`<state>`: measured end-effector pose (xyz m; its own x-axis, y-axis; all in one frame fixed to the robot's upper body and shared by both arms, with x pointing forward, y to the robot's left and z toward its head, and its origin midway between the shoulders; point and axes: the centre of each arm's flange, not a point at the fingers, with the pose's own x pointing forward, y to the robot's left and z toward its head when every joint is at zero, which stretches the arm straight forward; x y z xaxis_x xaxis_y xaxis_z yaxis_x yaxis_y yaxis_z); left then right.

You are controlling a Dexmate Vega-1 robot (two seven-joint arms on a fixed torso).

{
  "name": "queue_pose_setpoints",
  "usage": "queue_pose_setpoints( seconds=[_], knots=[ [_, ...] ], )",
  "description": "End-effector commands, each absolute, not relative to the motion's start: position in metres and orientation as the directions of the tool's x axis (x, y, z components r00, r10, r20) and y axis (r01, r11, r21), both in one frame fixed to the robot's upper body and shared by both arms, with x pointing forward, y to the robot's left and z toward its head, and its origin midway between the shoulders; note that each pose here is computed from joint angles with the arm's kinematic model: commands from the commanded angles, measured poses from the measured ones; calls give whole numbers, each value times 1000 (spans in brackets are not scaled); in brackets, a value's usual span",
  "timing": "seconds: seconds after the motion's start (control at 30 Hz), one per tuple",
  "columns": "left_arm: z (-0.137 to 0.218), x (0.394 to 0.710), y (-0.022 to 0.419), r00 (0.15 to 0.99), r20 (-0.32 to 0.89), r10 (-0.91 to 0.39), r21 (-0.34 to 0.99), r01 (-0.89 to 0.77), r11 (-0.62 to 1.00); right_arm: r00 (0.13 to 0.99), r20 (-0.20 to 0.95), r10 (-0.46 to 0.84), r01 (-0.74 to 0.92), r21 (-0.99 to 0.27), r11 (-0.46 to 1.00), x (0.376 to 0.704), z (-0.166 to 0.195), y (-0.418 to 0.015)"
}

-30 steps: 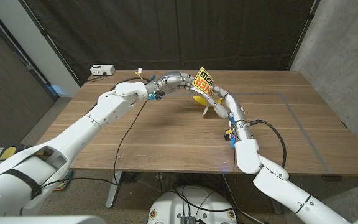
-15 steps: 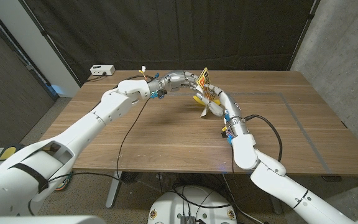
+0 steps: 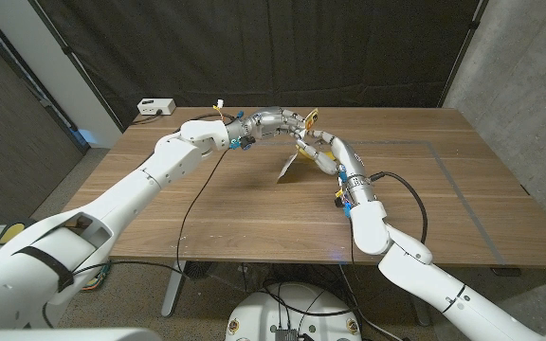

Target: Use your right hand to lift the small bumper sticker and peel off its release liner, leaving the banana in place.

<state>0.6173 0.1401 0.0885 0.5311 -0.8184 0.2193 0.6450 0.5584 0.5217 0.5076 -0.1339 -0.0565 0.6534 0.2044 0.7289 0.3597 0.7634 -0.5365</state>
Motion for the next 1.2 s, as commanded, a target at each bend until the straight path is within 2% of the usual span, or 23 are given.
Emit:
queue_pose_setpoints(
  seconds=[0.03, 0.23, 0.4, 0.73, 1.2],
  knots=[
    [90, 610, 136, 527, 182, -830, 578, 626, 524, 584, 809, 66, 465, -400, 790, 499, -53, -123],
    [93, 606, 131, 507, 172, -845, 605, 623, 497, 575, 818, 15, 544, -396, 740, 495, -53, -115],
    [94, 605, 127, 498, 160, -852, 615, 625, 481, 600, 800, 15, 518, -403, 754, 496, -51, -113],
    [94, 604, 119, 486, 132, -864, 647, 618, 446, 588, 805, -76, 542, -322, 776, 497, -51, -107],
    [97, 603, 113, 447, 127, -885, 671, 618, 409, 501, 846, -184, 651, -227, 725, 501, -51, -105]
  ],
)
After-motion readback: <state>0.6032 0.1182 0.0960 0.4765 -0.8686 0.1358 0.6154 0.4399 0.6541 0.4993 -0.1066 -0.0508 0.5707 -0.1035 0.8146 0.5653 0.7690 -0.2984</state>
